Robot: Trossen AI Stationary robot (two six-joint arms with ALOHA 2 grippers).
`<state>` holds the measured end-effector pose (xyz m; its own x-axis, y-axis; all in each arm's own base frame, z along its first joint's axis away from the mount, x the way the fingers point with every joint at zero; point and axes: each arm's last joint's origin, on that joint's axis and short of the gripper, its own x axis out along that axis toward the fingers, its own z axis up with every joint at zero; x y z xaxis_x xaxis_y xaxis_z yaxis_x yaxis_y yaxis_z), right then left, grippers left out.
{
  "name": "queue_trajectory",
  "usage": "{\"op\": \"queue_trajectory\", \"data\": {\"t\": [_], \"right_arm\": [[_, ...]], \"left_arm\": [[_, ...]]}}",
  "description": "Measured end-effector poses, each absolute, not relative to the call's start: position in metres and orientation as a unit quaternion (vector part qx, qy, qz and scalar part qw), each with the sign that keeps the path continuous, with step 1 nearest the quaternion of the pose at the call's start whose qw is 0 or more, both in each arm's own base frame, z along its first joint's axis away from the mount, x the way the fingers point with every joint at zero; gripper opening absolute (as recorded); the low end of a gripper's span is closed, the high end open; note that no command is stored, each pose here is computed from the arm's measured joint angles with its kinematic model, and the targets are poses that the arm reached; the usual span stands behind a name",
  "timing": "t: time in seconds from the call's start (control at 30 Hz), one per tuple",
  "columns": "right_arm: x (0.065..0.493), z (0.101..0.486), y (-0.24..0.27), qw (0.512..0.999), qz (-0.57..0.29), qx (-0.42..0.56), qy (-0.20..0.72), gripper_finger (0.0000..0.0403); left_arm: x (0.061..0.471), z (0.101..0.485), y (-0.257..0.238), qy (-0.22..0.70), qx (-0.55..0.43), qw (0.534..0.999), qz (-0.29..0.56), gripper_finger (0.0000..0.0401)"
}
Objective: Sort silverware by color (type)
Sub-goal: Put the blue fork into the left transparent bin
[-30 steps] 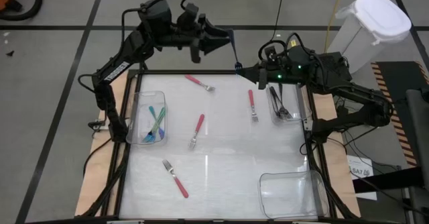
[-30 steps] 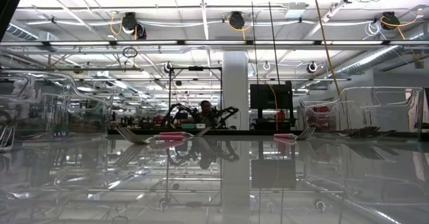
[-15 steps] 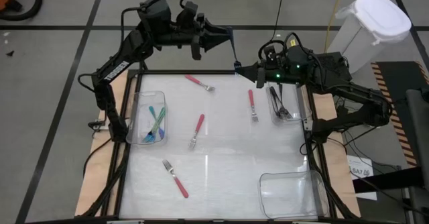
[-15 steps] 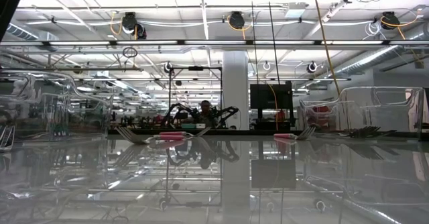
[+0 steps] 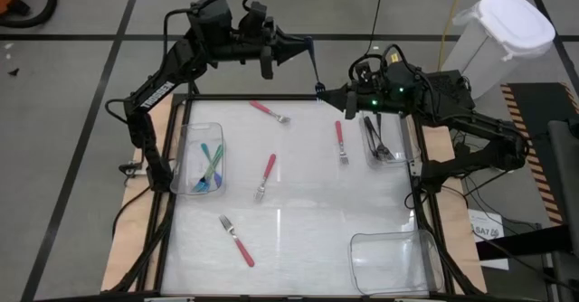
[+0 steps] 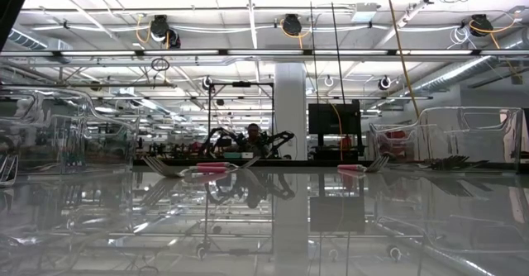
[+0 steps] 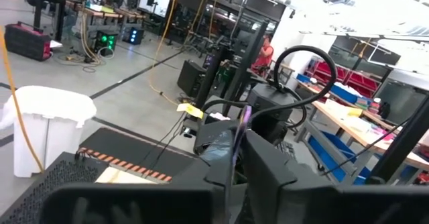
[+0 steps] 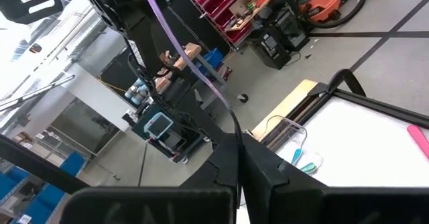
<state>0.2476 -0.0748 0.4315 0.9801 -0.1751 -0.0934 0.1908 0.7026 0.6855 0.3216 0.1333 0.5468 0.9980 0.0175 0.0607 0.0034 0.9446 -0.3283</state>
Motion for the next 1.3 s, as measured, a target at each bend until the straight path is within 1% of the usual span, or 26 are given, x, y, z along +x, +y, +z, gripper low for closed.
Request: {"op": "queue_trajectory", "data": {"t": [0.1,0.17,0.4,0.5,0.6,0.9,1.0,1.17,1.3], "right_arm": [[0.248,0.432,-0.075,0.923,-0.098,0.373,0.011,0.0002],[0.248,0.432,-0.075,0.923,-0.097,0.373,0.011,0.0003],[0.248,0.432,-0.075,0.925,-0.099,0.368,0.011,0.0004],[0.248,0.432,-0.075,0.925,-0.099,0.366,0.011,0.0015],[0.248,0.432,-0.075,0.925,-0.099,0.368,0.011,0.0041],[0.247,0.431,-0.075,0.918,-0.103,0.383,0.008,0.015],[0.247,0.431,-0.075,0.917,-0.103,0.385,0.012,0.0181],[0.247,0.431,-0.075,0.915,-0.103,0.391,0.012,0.0218],[0.242,0.435,-0.073,0.915,-0.099,0.391,0.004,0.0235]], "left_arm": [[0.322,0.547,0.133,-0.032,-0.166,0.986,0.004,0.0014],[0.322,0.547,0.133,-0.032,-0.165,0.986,0.004,0.0006],[0.322,0.546,0.134,-0.03,-0.168,0.985,0.012,0.0002],[0.322,0.546,0.134,-0.029,-0.17,0.985,0.014,0.0002],[0.321,0.545,0.134,-0.026,-0.173,0.984,0.016,0.0001],[0.322,0.54,0.135,-0.003,-0.185,0.983,0.018,0.0],[0.322,0.54,0.135,-0.002,-0.187,0.982,0.018,0.0],[0.322,0.537,0.134,0.012,-0.193,0.981,0.016,0.0],[0.32,0.532,0.136,0.04,-0.202,0.978,0.015,0.0]]}}
